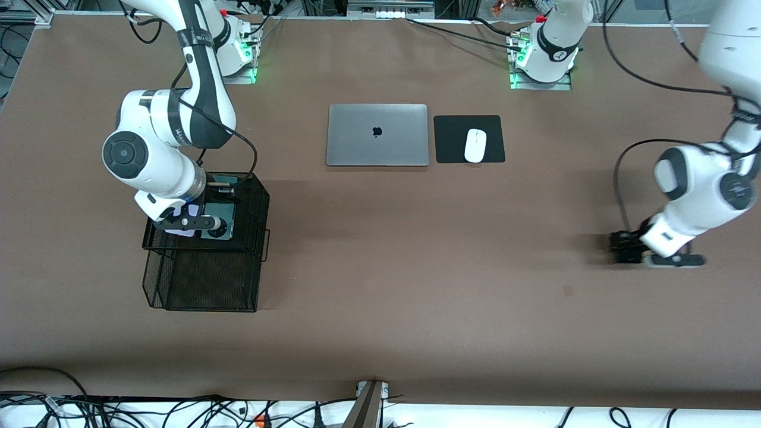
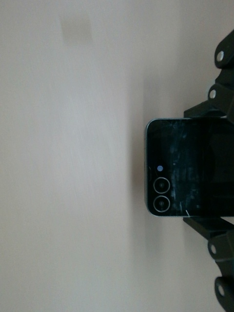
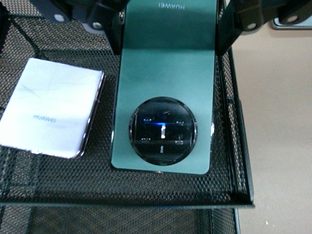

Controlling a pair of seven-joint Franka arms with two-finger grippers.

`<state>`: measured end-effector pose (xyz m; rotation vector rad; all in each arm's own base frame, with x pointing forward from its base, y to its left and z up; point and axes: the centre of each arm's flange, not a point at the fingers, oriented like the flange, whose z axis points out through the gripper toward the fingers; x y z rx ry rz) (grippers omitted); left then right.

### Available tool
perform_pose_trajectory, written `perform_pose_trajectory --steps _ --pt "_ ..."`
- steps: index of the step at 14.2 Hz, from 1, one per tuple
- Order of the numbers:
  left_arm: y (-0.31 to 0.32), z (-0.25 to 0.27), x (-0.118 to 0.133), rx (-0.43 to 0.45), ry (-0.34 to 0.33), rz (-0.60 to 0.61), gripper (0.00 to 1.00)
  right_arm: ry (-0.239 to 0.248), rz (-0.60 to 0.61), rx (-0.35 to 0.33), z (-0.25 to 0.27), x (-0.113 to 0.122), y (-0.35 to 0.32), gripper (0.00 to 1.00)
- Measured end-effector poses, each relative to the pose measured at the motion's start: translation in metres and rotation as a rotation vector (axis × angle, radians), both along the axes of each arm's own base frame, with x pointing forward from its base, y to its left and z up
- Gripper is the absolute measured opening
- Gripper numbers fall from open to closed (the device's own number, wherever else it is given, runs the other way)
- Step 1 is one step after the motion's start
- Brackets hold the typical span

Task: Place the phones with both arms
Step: 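Carry the green phone into the holder while the left gripper grasps the flip phone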

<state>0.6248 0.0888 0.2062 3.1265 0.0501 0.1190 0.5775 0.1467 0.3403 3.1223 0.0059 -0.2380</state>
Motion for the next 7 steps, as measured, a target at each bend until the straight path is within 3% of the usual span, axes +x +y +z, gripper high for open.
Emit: perform_pose_trajectory --steps 4,7 --pt "-0.109 -0.005 0.013 -0.022 0.004 0.050 0.80 0.002 0.003 -0.002 -0.009 -0.005 0.002 0.81" --pt "-0.182 0.001 0.014 -0.015 0.068 0.154 0.80 -0.010 0.005 -0.002 -0.009 -0.004 0.003 0.81"
